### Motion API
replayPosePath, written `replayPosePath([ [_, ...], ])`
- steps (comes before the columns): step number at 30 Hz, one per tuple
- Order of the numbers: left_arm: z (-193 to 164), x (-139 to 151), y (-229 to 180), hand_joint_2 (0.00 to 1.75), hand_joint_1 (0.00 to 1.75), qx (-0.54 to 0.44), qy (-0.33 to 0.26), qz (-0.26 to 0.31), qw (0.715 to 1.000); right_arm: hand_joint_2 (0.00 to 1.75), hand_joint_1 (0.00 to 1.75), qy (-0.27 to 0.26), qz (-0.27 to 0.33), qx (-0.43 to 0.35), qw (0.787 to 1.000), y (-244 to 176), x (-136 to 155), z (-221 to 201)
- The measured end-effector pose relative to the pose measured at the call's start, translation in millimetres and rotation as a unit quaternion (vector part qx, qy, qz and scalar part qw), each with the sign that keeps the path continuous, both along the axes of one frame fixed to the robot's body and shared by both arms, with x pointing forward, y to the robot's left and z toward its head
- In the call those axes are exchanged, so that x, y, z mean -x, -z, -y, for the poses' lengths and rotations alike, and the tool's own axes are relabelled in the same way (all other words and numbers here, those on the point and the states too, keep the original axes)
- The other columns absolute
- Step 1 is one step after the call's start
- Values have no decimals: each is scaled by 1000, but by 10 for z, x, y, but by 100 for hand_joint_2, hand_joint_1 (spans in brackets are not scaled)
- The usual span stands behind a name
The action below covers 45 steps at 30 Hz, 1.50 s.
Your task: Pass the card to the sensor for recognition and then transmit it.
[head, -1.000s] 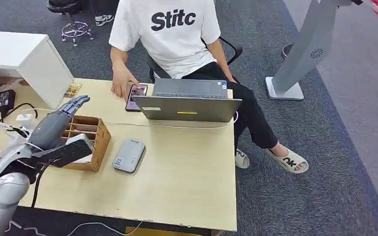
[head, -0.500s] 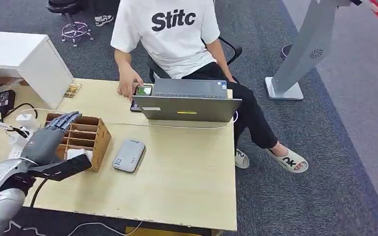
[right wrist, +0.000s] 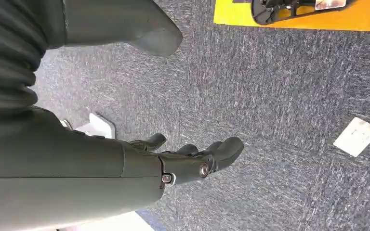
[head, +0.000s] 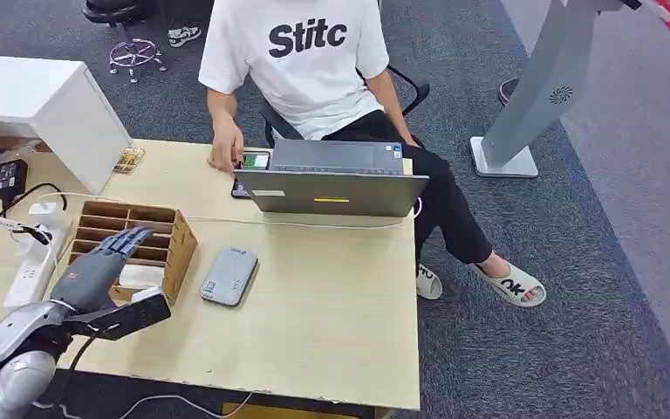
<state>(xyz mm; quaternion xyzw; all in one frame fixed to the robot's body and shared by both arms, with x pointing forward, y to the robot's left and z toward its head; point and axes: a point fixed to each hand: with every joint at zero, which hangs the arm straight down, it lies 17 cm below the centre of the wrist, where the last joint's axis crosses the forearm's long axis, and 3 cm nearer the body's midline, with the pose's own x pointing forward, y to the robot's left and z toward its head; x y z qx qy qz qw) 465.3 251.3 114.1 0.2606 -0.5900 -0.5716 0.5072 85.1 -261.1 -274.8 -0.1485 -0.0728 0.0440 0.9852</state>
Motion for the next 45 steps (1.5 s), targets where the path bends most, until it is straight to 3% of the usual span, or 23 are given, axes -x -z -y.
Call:
replayPosePath([
  [13, -75, 16, 258, 175, 0, -20, -13, -20, 1000, 175, 0, -1, 0, -1, 1000, 1, -1, -6],
  [30, -125, -124, 215, 175, 0, -88, -53, 42, 994, 175, 0, -1, -1, 1, 1000, 1, 6, 3],
  [45, -176, -143, 253, 175, 0, -98, -56, 35, 993, 175, 0, 7, -4, -3, 1000, 6, 26, -2],
])
